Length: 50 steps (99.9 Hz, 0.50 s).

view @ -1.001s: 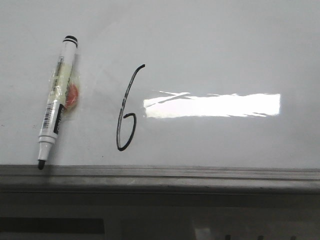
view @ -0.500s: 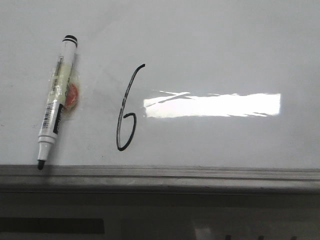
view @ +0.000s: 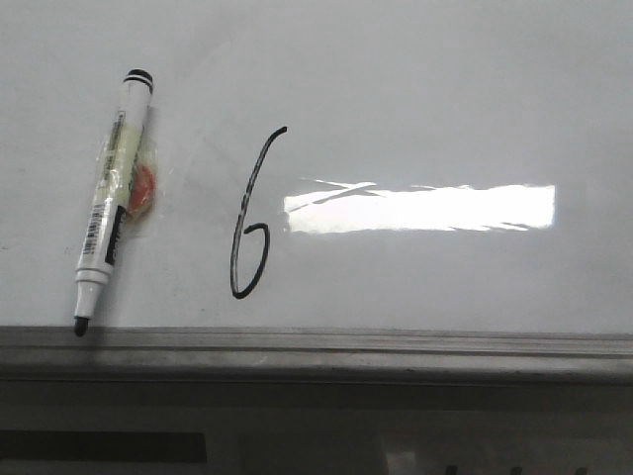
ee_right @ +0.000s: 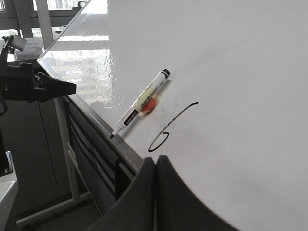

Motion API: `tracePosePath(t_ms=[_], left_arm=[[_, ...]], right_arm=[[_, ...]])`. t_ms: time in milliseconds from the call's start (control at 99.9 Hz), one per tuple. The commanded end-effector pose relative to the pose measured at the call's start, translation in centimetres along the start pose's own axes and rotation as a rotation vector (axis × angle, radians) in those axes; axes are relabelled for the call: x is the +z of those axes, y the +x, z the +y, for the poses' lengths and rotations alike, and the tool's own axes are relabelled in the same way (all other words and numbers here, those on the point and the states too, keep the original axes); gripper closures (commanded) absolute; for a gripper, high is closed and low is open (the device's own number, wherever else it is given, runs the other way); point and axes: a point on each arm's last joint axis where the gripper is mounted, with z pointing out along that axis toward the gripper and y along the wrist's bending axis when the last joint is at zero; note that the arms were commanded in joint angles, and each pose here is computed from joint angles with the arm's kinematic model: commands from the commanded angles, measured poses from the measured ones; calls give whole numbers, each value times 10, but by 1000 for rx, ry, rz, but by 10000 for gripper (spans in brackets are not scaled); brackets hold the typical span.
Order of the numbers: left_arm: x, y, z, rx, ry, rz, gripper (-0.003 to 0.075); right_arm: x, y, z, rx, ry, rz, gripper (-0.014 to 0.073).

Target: Write number 6 on whiteboard

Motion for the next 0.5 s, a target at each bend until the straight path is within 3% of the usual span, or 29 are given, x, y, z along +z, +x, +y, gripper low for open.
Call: tracePosePath(t_ms=[0,330,490], left_arm=[[0,3,1,-11,3,-48,741],[0,3,1,-11,3,-48,741],[0,3,1,-11,3,-48,741]], right_arm=[[-1,-14,-4,-20,38,-91,659],[-1,-14,-4,-20,48,-88,659],[-1,-13,-11,-23,157,-74,659]])
